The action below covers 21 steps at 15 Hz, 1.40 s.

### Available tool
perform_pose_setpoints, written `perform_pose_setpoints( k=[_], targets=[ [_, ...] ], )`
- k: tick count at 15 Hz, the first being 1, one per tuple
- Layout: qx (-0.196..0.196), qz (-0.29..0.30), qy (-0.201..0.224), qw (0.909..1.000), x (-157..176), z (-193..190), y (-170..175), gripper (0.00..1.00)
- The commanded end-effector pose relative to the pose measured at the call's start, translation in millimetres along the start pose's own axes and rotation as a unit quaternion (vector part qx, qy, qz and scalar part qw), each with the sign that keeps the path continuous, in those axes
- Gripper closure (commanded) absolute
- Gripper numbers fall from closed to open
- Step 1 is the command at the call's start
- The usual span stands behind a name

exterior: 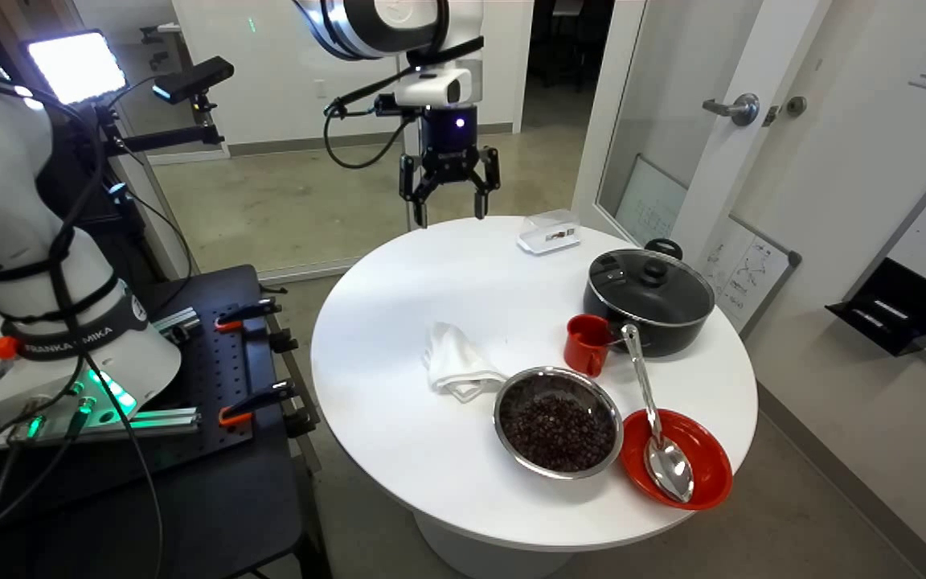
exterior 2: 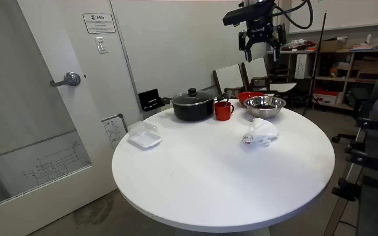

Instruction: Use the towel to wipe the table

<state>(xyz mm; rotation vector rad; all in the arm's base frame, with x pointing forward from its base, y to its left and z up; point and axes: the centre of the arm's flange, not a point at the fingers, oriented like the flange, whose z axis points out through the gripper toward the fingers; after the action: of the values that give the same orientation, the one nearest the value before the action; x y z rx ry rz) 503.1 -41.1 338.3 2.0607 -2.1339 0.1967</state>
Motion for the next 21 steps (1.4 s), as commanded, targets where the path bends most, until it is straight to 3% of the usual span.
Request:
perform_pose_setpoints(
  k=[1, 2, 5, 9, 10, 12, 15, 21],
  targets=[
    [0.000, 0.000, 0.000, 1.0000, 0, 0, 0, 0.00],
    [0.000, 0.000, 0.000, 1.0000, 0, -1, 0, 0.00],
    [-0.042, 0.047, -0.058, 0.9963, -10, 4, 10, 0.00],
    [-0.091, 0.120, -0.147, 0.9776, -25, 8, 19, 0.00],
    [-0.075, 0.143, -0.159, 0.9740, -27, 16, 19, 0.00],
    [-0.049, 0.174, -0.160, 0.9705, -27, 30, 18, 0.00],
    [0.012, 0.170, -0.150, 0.9738, -24, 59, 17, 0.00],
    [-0.013, 0.170, -0.119, 0.9782, -15, 121, 29, 0.00]
  ],
)
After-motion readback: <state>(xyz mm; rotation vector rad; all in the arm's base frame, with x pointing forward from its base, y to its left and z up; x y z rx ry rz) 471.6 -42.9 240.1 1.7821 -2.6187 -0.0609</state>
